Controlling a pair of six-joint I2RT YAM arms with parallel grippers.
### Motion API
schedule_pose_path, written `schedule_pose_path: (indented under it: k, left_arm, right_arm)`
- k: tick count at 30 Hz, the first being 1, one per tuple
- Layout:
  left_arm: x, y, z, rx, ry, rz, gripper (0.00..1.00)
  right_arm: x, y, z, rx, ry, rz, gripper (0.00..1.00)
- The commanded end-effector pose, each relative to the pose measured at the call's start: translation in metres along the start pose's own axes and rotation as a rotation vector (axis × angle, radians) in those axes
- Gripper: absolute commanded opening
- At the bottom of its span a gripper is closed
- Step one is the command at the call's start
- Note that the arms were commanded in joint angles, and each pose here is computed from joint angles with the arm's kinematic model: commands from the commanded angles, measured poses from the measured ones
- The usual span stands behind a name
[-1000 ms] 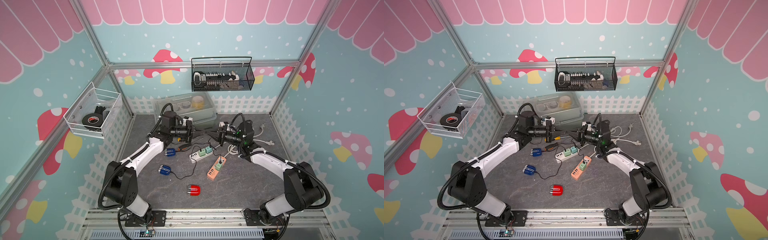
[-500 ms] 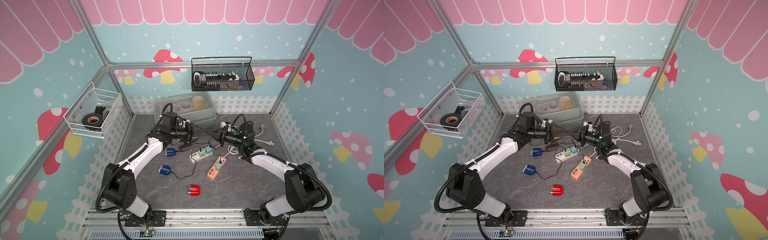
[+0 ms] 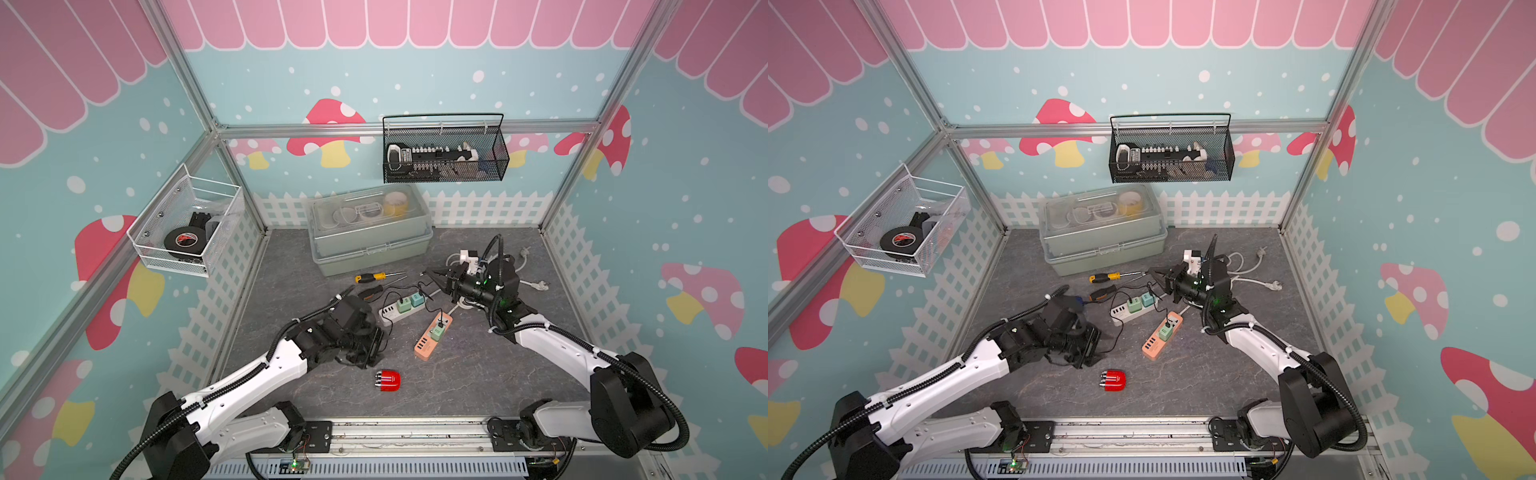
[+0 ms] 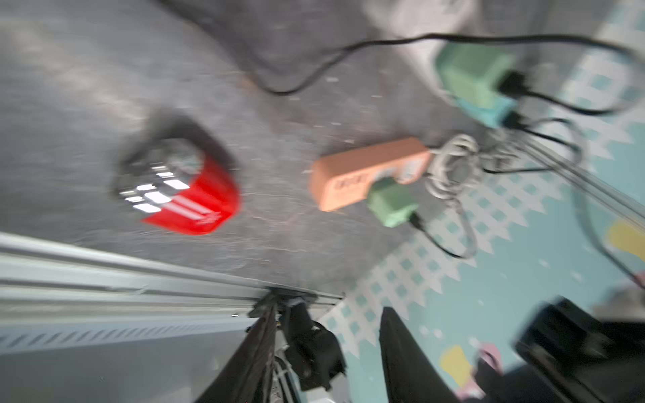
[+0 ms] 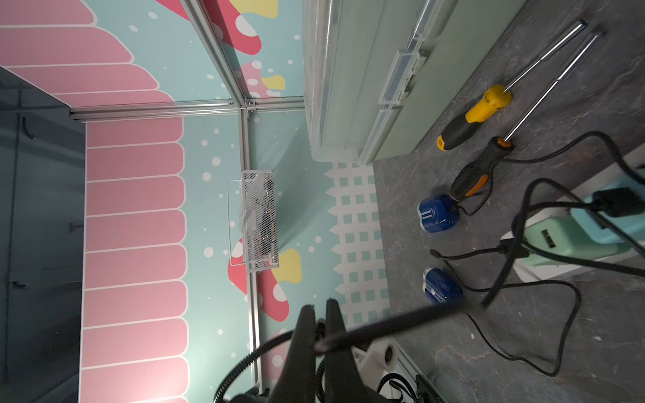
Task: Charge the electric shaver
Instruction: Pick up the charging cable from the center of the board, then pick up the electric shaver from the center of the board.
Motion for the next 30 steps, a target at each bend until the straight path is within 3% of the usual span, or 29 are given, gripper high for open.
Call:
schedule_pose_path:
  k: [1,8,19,30]
  left_arm:
    - [0.016,0.036,-0.003,0.076,-0.158,0.421,0.53]
    - [0.010,0.044,-0.031,0.087,-0.169,0.509,0.70]
    - [0.009,0.020,-0.068,-0.006,-0.179,0.636,0.75]
    - [0.013,0.030,-0.076,0.054,-0.226,0.639,0.76]
  right_arm:
    - [-0.001,-0.011,0.004,-0.036,-0.022,0.049,0.00]
    - [-0.006,-0.007,0.011,-0.024,-0.011,0.075,0.00]
    - [-0.009,-0.001,0.020,-0.009,-0.022,0.082,0.00]
    - [-0.009,-0.008,0.020,-0.030,0.002,0.061,0.00]
Point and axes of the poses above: each gripper's point midway between its finger pads, its own z axis back along the fingers, its own y axis along the line the jaws close on, x = y × z, the point moved 2 cm from there along z, back along the fingers, and after that the axes turned 11 degrees about z, right-handed, at the moved point
